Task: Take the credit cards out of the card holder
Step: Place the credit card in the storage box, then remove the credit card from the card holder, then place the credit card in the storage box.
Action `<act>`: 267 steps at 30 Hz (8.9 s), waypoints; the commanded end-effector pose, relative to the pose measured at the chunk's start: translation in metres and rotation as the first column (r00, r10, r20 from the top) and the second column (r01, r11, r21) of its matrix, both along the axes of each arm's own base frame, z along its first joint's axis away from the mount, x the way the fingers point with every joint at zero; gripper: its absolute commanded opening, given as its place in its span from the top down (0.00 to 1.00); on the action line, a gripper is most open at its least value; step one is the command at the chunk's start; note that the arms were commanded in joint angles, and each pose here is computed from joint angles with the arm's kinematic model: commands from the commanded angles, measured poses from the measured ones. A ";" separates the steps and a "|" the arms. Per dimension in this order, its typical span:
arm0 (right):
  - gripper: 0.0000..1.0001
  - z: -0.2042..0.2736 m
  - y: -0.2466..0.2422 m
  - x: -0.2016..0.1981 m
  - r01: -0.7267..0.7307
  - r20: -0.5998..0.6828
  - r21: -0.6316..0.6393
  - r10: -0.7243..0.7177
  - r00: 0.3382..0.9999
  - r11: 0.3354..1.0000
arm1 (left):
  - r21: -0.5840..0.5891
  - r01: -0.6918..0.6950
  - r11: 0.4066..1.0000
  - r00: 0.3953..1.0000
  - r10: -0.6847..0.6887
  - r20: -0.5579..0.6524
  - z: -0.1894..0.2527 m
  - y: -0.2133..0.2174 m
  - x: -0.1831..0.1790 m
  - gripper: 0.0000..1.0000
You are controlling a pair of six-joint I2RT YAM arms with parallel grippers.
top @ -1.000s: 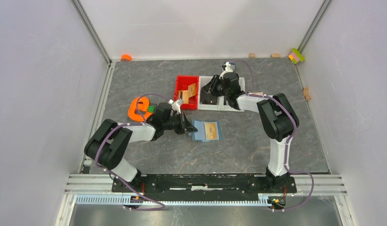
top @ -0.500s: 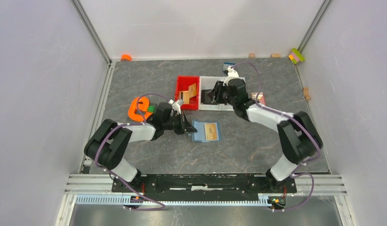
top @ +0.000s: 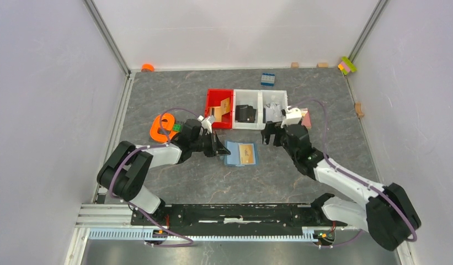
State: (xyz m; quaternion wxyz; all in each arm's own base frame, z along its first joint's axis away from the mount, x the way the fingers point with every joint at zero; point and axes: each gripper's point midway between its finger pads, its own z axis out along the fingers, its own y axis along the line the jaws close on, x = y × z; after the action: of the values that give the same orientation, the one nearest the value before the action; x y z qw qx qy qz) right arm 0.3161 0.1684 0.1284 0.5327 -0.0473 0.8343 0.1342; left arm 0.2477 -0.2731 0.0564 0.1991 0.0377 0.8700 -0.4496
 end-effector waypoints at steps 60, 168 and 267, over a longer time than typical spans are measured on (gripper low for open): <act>0.65 0.048 0.073 -0.109 -0.684 0.410 0.496 0.550 0.727 0.535 | -0.224 0.155 0.962 0.881 -0.033 0.471 0.116 -0.010 -0.020 0.98; 1.00 0.054 0.089 -0.121 -0.583 0.317 0.747 0.600 0.734 0.319 | -0.386 0.357 0.851 0.926 -0.269 0.263 0.091 -0.057 -0.044 0.65; 0.95 -0.047 0.083 -0.053 -0.382 -0.052 0.630 0.529 0.847 0.676 | 0.657 -0.396 0.642 0.914 0.209 0.347 0.079 0.066 0.248 0.52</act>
State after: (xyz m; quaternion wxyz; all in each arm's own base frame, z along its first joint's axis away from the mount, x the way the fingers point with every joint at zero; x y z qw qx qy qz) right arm 0.2444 0.2394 0.0460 0.3236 -0.0412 0.8020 0.5004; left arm 0.4947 -0.2110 0.0793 0.2941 0.0274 0.9553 -0.0150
